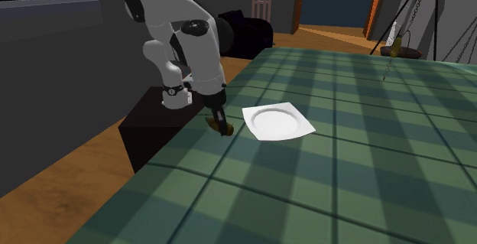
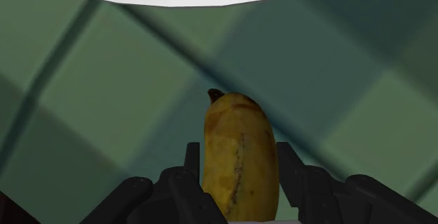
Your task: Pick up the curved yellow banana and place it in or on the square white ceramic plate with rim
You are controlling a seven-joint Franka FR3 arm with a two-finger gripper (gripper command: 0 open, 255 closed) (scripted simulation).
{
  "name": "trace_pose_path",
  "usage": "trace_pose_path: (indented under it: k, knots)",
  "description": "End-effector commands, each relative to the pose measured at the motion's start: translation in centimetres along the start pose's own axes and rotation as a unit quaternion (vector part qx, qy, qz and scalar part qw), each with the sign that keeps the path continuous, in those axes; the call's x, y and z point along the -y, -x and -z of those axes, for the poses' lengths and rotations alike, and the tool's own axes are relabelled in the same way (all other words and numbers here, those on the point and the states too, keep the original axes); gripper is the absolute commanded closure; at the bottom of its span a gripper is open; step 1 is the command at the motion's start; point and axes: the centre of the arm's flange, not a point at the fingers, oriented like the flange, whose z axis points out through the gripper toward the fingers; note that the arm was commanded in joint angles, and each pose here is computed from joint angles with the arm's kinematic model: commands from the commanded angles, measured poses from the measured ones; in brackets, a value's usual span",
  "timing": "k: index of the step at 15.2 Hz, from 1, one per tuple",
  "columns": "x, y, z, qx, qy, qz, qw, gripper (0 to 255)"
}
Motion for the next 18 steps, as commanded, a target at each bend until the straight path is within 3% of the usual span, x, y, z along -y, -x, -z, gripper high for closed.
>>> trace_pose_path:
  k: [1, 8, 18]
  knots:
    - [-0.2, 0.3, 1.1, 0.000, 0.000, 0.000, 1.0000, 255]
    - [-0.6, 0.9, 4.4, 0.000, 0.000, 0.000, 1.0000, 255]
    - [-3.1, 13.5, 1.6, 0.000, 0.000, 0.000, 1.0000, 255]
